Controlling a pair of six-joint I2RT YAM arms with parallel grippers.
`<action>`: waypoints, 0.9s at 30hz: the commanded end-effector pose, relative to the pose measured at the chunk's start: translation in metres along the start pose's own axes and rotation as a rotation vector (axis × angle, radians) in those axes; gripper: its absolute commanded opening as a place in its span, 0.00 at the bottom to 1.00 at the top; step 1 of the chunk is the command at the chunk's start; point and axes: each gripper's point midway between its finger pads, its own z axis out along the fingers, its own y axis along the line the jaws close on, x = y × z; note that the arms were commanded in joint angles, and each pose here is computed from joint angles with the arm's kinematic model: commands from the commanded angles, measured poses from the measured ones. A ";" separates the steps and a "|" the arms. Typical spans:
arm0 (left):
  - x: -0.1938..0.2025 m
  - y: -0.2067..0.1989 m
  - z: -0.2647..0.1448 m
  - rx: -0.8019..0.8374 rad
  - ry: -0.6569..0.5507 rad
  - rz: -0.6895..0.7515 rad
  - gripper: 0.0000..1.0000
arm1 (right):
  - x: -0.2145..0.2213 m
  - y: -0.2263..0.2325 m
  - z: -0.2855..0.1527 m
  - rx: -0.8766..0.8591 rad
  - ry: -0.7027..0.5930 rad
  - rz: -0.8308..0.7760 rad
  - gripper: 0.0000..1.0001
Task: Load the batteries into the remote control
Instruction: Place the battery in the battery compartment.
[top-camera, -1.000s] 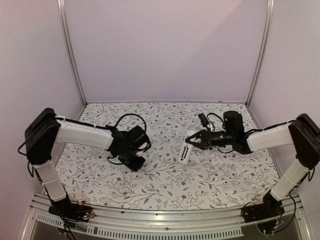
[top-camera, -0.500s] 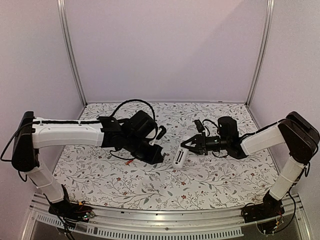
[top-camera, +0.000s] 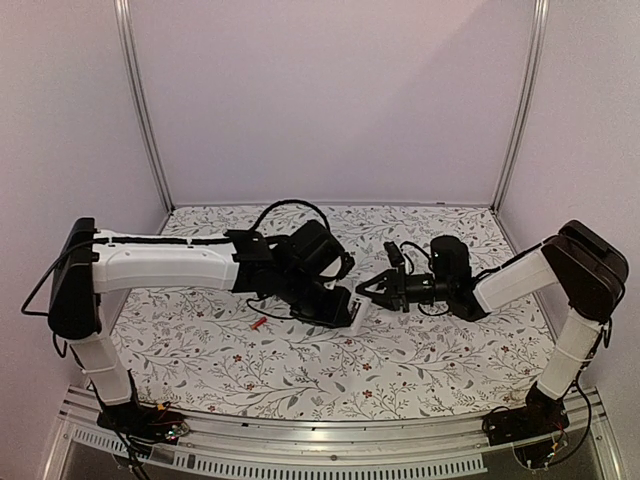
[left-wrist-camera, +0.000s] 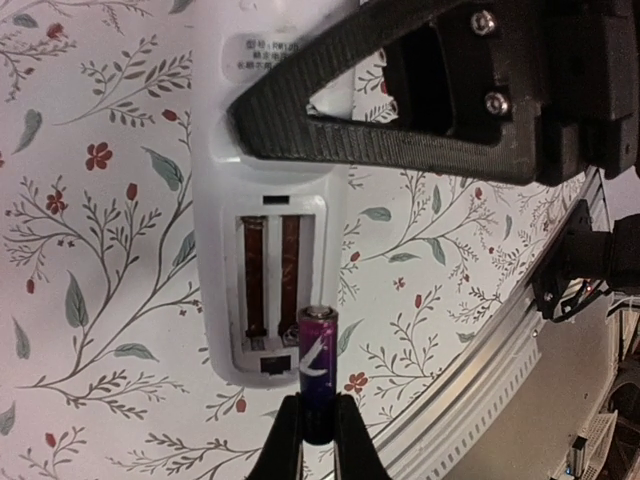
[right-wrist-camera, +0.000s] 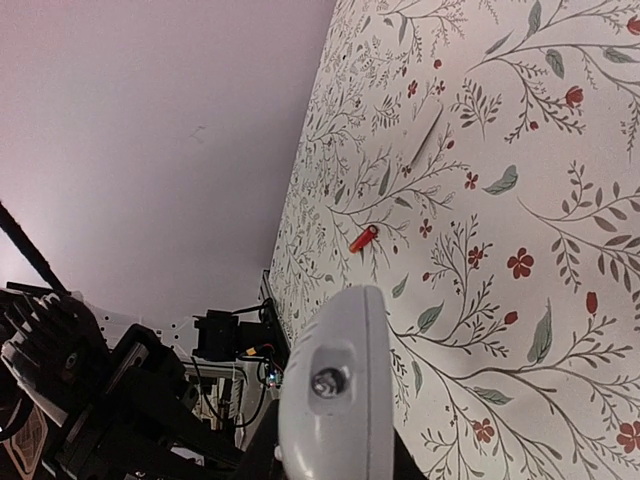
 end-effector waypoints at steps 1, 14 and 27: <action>0.010 0.001 0.006 -0.020 0.065 -0.037 0.00 | -0.002 0.009 0.007 -0.061 -0.001 -0.001 0.00; 0.014 0.027 0.005 -0.109 0.098 -0.115 0.00 | 0.001 0.009 0.012 -0.085 0.005 0.029 0.00; 0.012 0.040 0.011 -0.141 0.127 -0.140 0.00 | 0.009 0.010 0.025 -0.068 0.044 0.028 0.00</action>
